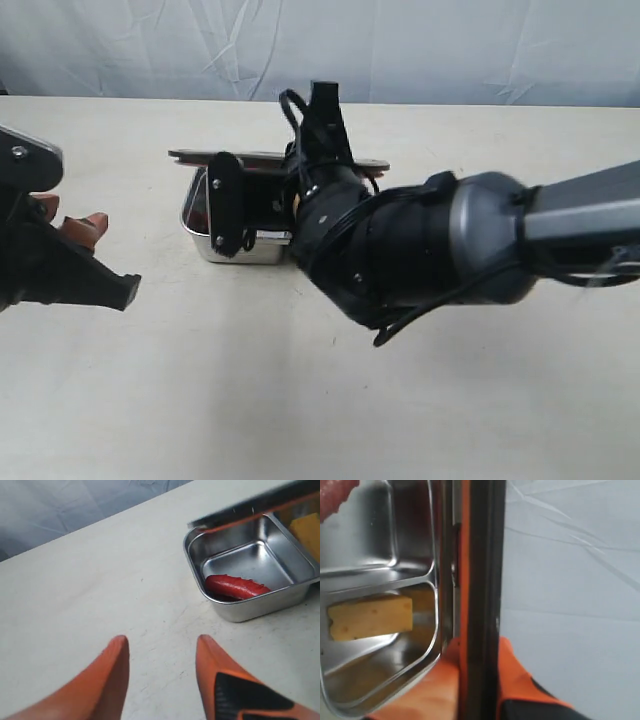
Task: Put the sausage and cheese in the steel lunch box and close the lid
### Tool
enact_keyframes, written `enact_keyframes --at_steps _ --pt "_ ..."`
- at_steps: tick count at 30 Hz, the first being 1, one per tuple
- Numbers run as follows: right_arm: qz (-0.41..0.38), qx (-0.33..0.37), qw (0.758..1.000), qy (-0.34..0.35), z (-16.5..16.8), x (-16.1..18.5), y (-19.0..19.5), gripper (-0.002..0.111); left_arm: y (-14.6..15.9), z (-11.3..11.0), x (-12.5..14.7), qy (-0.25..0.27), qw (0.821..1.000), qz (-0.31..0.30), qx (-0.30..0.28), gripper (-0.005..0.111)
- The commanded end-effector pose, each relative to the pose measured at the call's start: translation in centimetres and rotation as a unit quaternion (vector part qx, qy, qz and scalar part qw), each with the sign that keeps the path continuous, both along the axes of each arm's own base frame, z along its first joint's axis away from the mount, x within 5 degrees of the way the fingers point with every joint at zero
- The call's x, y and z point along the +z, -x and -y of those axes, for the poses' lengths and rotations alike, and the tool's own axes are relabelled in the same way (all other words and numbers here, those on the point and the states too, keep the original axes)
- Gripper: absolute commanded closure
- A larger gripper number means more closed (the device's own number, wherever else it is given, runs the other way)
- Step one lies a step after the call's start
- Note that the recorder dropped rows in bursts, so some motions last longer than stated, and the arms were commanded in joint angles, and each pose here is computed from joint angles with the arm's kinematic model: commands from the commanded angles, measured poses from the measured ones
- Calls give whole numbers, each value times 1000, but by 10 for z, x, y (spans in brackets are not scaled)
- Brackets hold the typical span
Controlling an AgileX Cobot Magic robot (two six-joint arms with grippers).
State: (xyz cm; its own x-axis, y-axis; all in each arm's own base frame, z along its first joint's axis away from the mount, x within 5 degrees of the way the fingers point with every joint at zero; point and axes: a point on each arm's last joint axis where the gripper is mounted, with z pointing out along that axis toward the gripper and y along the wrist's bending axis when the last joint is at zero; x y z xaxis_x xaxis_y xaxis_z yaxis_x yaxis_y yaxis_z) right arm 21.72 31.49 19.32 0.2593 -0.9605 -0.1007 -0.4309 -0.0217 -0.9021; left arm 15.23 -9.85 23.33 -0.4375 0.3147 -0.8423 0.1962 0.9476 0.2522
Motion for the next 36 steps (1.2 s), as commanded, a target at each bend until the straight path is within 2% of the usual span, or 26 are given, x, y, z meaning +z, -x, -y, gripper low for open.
enact_keyframes --at_steps 1,5,11,19,24,28,36 --pt "33 -50 998 17 1 -17 -7 109 11 -16 -2 59 998 8 38 65" --pt "21 -62 998 -5 -1 -25 -7 109 19 -21 -1 111 993 8 31 65" --pt "19 -58 998 -9 -7 -30 0 109 23 -22 -2 131 991 5 20 65" --pt "27 -26 999 -26 -29 -17 10 109 23 -20 -2 137 991 2 13 65" --pt "19 -5 1000 24 -33 -38 9 109 23 -20 -2 137 990 1 13 65" --pt "22 -14 998 55 -32 -59 8 109 24 -19 -2 138 990 0 9 65" --pt "2 -1 998 65 -34 -73 9 109 23 -20 -2 138 990 0 9 65"
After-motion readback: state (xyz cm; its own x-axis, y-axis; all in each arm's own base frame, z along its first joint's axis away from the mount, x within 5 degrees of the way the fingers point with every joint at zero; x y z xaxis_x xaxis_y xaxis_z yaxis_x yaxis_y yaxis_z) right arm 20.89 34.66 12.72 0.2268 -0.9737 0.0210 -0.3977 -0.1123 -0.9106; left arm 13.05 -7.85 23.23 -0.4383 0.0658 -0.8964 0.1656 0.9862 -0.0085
